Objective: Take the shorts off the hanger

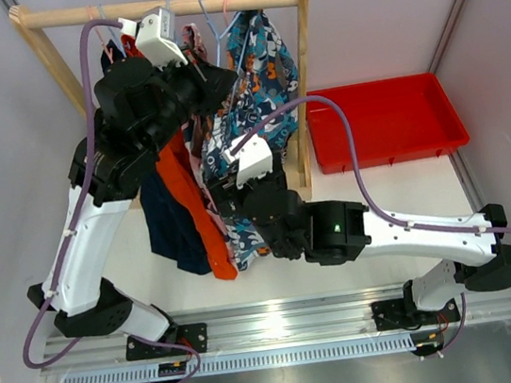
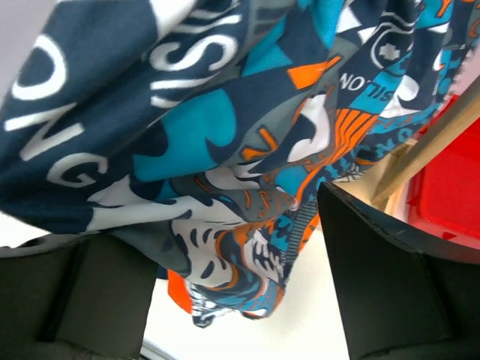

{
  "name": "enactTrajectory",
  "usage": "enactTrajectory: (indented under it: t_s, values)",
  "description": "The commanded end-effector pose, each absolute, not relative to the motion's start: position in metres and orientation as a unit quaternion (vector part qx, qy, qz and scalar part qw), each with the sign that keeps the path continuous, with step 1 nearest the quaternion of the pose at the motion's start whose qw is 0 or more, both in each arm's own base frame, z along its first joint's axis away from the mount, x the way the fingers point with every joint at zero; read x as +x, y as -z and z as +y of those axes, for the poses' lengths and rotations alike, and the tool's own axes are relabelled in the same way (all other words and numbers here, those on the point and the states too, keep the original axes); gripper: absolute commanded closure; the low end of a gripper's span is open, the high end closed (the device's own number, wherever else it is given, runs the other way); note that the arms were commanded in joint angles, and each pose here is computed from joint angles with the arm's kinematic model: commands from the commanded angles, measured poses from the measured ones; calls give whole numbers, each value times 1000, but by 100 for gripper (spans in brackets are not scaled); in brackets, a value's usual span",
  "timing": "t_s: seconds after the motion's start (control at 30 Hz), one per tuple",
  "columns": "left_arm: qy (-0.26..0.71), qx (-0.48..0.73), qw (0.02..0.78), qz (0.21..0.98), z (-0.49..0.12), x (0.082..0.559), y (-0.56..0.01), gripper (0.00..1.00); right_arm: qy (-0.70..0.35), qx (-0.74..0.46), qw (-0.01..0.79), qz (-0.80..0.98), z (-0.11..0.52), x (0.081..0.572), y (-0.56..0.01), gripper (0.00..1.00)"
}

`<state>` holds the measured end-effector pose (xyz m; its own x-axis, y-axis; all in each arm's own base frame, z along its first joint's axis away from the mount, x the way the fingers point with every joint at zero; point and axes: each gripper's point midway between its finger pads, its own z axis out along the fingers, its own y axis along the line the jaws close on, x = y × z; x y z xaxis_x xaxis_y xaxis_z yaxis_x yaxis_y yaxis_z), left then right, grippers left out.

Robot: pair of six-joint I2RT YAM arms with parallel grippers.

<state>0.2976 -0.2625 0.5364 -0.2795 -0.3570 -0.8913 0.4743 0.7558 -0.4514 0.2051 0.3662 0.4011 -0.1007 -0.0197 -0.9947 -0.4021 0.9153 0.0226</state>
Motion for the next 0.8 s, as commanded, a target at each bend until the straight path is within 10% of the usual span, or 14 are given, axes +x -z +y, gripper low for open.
enactTrajectory:
  t_s: [0.0, 0.13, 0.17, 0.27, 0.77]
  values:
    - [421, 30, 626, 655, -262, 277, -589, 100, -161, -118, 666, 719, 374, 203, -404, 20]
    - [433, 28, 620, 654, -269, 278, -589, 100, -172, -128, 661, 719, 384, 191, -395, 50]
    - [434, 28, 619, 654, -269, 277, -589, 100, -180, -131, 660, 718, 386, 185, -396, 73]
    - [432, 26, 622, 652, -268, 278, -589, 100, -188, -136, 658, 716, 386, 175, -394, 100]
    - [312, 12, 701, 642, -247, 338, -602, 100, -223, -196, 641, 708, 368, 8, -359, 100]
